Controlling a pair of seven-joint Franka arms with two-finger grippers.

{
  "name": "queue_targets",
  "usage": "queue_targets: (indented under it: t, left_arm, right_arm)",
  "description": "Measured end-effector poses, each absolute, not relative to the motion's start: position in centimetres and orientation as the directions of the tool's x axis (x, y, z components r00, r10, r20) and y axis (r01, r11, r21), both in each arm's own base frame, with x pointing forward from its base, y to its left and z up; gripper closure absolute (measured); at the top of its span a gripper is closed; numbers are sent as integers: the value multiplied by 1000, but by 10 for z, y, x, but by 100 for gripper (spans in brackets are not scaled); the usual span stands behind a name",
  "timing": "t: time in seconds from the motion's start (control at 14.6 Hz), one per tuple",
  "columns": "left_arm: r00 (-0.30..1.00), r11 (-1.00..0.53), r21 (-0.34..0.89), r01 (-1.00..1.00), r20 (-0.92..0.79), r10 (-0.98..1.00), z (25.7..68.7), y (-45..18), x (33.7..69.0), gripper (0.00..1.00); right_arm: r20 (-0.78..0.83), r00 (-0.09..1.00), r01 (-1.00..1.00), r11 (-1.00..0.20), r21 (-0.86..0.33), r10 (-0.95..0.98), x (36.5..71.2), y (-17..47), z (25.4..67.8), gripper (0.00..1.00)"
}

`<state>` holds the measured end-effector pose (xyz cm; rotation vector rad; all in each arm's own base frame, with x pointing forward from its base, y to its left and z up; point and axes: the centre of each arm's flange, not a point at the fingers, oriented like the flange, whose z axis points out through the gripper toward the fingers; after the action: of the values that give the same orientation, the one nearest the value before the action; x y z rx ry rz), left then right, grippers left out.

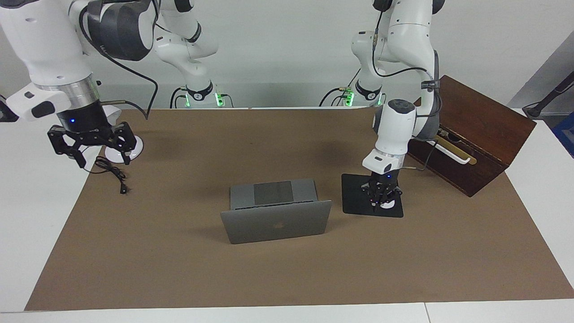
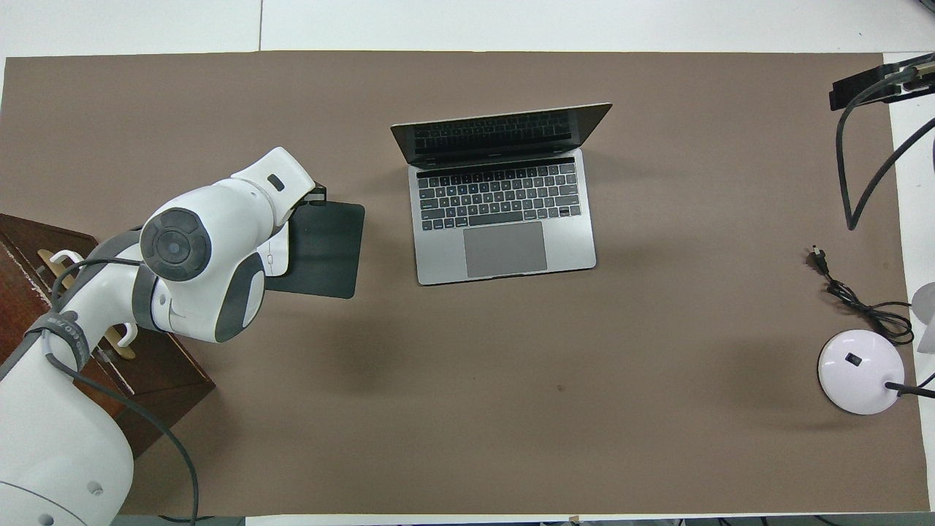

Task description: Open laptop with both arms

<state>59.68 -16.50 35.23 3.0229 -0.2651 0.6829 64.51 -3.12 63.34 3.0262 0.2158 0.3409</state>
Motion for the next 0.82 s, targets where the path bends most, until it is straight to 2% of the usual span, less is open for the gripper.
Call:
queue_targets:
  t: [0.41, 0.62, 0.82]
  left_arm:
    - [940, -989, -56, -134, 310, -145, 422, -119, 619, 99]
    - [951, -987, -82, -138, 266, -155, 453, -76, 614, 99]
    - [967, -988, -90, -123, 212, -140, 498, -46, 599, 99]
  right_arm:
    - [219, 967, 119, -991, 67, 131, 626, -49, 650, 0]
    - [221, 970, 95, -995, 26, 98, 597, -73, 653, 0]
    - [245, 964, 108, -994, 8, 106, 577, -60, 653, 0]
